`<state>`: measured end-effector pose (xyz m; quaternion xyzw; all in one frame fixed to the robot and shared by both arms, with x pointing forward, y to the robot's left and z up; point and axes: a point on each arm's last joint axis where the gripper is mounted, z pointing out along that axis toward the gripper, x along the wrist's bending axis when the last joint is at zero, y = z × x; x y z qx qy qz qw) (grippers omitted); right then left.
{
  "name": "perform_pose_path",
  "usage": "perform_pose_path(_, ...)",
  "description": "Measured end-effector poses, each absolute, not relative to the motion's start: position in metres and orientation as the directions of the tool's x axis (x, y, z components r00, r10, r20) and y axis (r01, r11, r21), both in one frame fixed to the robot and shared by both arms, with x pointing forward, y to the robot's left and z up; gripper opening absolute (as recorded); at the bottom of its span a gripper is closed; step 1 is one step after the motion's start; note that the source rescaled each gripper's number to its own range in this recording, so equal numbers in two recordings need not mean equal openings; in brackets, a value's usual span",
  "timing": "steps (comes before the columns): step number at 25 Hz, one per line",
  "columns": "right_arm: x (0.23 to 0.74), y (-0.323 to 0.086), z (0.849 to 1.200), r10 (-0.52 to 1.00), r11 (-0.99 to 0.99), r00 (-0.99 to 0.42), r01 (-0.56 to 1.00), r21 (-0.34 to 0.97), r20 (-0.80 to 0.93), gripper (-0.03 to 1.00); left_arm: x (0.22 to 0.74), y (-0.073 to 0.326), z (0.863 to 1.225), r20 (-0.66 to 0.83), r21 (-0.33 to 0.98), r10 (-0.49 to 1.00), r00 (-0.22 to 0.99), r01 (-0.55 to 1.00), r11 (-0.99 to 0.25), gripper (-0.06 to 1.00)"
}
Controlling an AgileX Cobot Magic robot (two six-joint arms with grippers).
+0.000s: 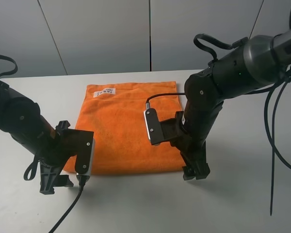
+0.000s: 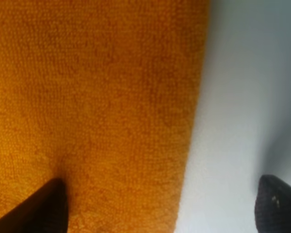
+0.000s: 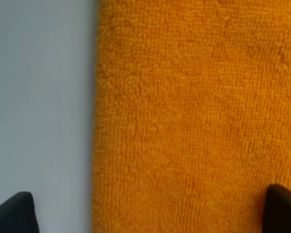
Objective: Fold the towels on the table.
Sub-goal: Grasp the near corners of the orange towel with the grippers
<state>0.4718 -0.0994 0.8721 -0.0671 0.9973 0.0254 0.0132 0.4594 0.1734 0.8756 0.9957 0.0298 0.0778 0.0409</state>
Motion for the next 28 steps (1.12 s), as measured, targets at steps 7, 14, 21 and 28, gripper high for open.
perform_pose_path(7, 0.472, -0.099, 0.864, -0.133, 0.99, -0.991, -0.134, 0.041, -0.017, 1.0, 0.458, 0.174, 0.874, 0.152, 0.086, 0.066, 0.986, 0.053, -0.995, 1.0)
perform_pose_path(14, 0.472, -0.099, 0.864, -0.133, 0.99, -0.991, -0.134, 0.041, -0.018, 1.0, 0.456, 0.176, 0.863, 0.133, 0.074, 0.064, 0.989, 0.055, -0.996, 1.0)
perform_pose_path(21, 0.472, -0.099, 0.864, -0.117, 0.992, -0.993, -0.117, 0.049, -0.011, 1.0, 0.456, 0.176, 0.862, 0.129, 0.072, 0.064, 0.99, 0.055, -0.996, 1.0)
perform_pose_path(28, 0.474, -0.098, 0.864, -0.116, 0.991, -0.993, -0.118, 0.062, -0.033, 0.58, 0.459, 0.174, 0.861, 0.156, 0.096, 0.074, 0.985, 0.06, -0.994, 0.43)
